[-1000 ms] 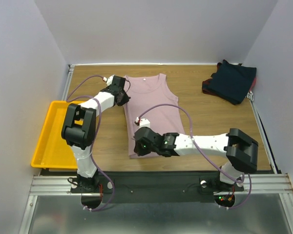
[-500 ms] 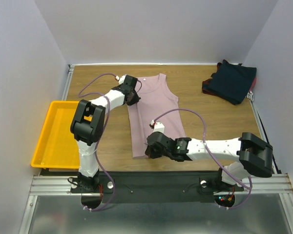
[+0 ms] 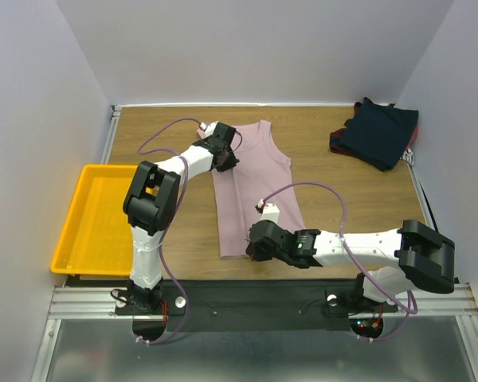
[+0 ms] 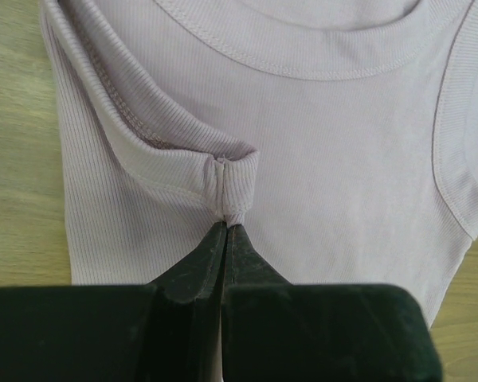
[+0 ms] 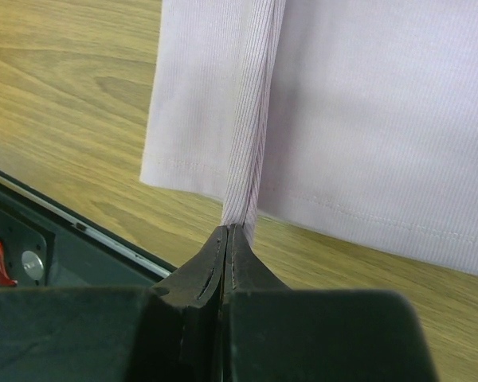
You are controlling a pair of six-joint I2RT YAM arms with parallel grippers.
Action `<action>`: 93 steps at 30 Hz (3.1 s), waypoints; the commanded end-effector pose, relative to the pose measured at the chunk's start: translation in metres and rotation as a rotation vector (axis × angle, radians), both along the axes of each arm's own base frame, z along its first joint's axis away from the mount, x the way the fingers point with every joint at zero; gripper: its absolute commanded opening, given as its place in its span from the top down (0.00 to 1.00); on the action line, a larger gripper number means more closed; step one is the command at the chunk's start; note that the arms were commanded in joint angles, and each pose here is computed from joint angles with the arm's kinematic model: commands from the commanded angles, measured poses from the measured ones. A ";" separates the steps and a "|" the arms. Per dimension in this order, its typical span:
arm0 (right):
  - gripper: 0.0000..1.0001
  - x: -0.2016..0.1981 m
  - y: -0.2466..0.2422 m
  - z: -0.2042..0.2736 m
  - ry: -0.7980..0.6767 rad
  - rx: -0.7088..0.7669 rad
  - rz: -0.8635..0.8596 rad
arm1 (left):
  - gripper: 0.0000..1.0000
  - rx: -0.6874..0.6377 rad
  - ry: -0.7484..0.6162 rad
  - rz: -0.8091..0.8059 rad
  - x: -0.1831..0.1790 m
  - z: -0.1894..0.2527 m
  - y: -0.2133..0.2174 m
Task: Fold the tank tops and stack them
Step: Fold the tank top
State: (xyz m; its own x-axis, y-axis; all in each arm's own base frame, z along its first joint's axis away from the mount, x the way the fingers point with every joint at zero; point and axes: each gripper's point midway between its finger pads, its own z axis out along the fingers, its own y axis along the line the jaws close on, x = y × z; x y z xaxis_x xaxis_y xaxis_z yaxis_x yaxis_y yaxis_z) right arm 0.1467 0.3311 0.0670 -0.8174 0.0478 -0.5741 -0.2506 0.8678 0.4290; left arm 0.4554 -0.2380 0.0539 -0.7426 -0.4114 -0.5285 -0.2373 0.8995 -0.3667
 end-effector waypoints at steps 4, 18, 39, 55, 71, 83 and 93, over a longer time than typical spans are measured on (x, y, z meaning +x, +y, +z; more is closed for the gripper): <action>0.99 0.002 -0.001 0.007 -0.008 0.051 -0.036 | 1.00 -0.002 -0.063 0.009 0.017 0.017 -0.012; 1.00 -0.002 -0.008 -0.007 0.015 0.038 -0.048 | 1.00 0.003 -0.041 -0.026 0.011 0.003 -0.023; 0.55 -0.002 -0.023 -0.005 -0.006 0.059 -0.076 | 0.56 -0.107 -0.216 -0.221 0.015 0.074 -0.065; 0.43 0.195 -0.141 0.091 -0.105 0.130 -0.365 | 0.60 -0.225 -0.222 -0.284 -0.082 0.094 -0.081; 0.51 0.326 -0.181 -0.002 -0.018 -0.107 -0.367 | 0.94 0.119 -0.107 -0.470 -0.210 0.008 -0.149; 0.54 0.335 -0.187 -0.029 0.007 -0.167 -0.384 | 1.00 0.290 0.009 -0.563 -0.267 -0.036 -0.142; 0.55 0.292 -0.216 -0.021 0.012 -0.223 -0.482 | 1.00 0.295 0.093 -0.641 -0.316 -0.043 -0.115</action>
State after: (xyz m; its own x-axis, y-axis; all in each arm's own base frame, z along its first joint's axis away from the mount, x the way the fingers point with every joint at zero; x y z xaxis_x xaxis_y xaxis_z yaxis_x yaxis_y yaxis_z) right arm 0.4573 0.1318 0.0331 -0.7636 0.2794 -0.5821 0.1504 0.9537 0.2605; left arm 0.1761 -0.3892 0.0237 -0.7977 0.1910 -0.5721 0.3317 0.9311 -0.1516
